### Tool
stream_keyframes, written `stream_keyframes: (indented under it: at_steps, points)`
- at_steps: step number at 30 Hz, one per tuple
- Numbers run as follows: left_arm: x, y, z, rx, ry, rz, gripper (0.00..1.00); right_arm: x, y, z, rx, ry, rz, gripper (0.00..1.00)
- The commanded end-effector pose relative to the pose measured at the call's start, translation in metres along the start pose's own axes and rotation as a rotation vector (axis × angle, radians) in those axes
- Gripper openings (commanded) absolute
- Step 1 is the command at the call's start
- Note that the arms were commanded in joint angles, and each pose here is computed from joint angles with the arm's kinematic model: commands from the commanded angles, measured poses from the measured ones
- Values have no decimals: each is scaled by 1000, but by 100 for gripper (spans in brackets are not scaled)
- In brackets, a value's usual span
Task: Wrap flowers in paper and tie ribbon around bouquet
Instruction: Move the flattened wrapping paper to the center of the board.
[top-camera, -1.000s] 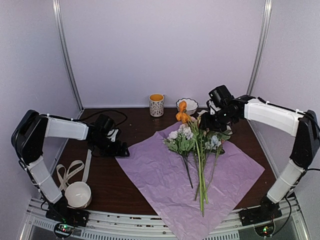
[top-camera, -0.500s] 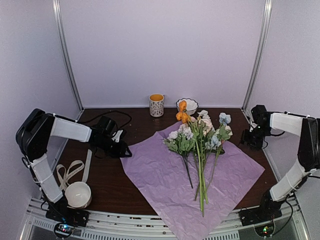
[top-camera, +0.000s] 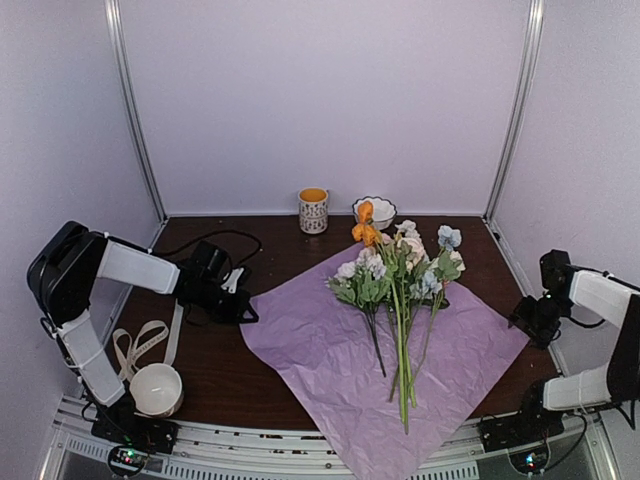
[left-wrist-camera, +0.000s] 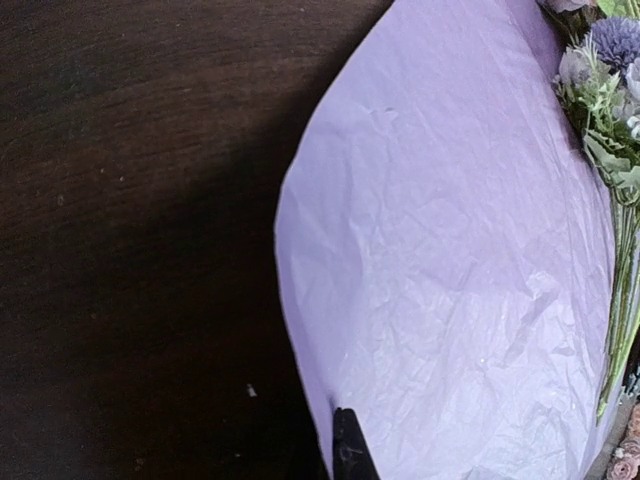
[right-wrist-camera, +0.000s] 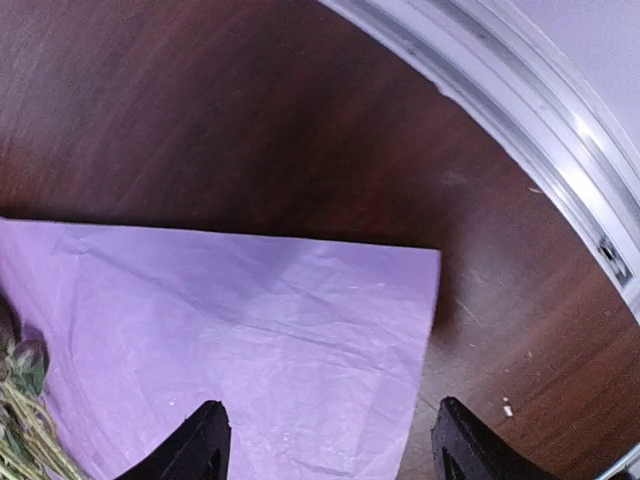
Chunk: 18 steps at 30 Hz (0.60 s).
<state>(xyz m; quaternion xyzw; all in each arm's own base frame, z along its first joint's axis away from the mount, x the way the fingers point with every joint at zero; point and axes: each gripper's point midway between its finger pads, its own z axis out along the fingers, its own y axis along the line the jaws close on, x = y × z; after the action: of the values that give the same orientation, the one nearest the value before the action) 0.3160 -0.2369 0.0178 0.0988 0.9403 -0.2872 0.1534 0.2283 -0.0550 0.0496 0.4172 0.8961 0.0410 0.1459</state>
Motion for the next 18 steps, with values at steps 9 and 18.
stream_keyframes:
  at_steps: [9, 18]
  points:
    - [-3, 4, -8, -25, -59, 17, 0, 29, -4, 42, -18, 111, 223, 65]
    - [-10, 14, -22, -107, -91, 26, 0, 22, 77, 50, -305, 176, 146, 45]
